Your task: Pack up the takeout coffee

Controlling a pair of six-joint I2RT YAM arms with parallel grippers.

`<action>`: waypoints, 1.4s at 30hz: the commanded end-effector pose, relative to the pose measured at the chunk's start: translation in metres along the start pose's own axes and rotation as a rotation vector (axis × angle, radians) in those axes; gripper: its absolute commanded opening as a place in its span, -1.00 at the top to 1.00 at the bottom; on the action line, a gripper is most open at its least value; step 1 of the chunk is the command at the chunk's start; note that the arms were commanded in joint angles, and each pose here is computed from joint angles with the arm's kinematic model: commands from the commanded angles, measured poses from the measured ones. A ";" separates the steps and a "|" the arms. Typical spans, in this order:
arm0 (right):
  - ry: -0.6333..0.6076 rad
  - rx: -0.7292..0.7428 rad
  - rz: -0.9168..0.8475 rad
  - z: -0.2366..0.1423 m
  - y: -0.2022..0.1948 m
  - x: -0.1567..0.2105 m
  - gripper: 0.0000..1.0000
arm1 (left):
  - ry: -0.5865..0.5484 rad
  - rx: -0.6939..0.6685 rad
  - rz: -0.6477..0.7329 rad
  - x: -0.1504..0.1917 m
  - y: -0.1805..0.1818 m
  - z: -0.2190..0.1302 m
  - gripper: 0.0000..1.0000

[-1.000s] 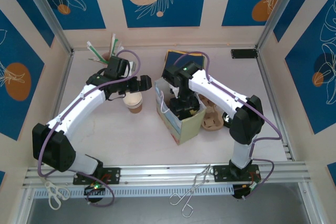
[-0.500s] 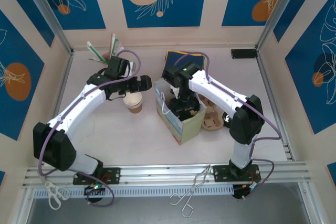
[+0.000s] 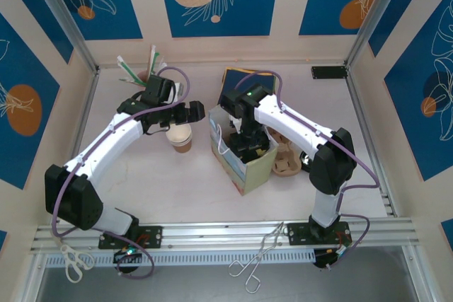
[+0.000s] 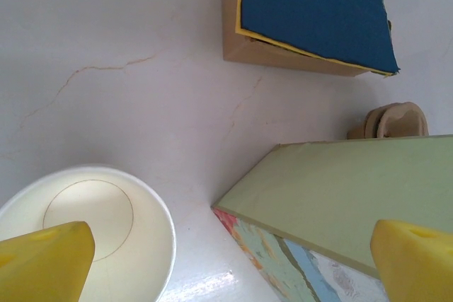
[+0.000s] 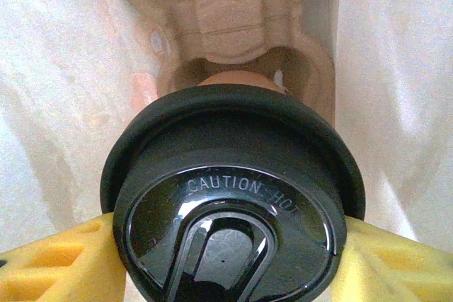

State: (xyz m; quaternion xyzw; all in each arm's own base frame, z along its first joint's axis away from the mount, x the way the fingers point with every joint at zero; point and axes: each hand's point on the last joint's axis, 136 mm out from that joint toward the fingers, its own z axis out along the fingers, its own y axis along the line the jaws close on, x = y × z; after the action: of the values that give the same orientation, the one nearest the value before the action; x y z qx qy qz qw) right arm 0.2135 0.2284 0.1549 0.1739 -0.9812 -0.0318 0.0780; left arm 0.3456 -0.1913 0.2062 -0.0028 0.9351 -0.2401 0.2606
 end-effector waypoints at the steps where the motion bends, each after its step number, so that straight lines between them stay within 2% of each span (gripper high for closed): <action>1: 0.022 -0.028 0.011 -0.001 0.002 0.006 -0.28 | -0.013 0.020 0.007 -0.009 -0.003 -0.005 -1.00; 42: 0.023 -0.029 0.012 0.009 0.002 -0.001 -0.28 | -0.010 0.022 0.005 -0.008 -0.003 -0.005 -1.00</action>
State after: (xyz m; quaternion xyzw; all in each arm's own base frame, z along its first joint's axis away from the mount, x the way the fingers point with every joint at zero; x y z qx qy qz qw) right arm 0.2164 0.2297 0.1515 0.1715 -0.9816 -0.0365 0.0752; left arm 0.3461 -0.1904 0.2062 -0.0040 0.9351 -0.2398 0.2609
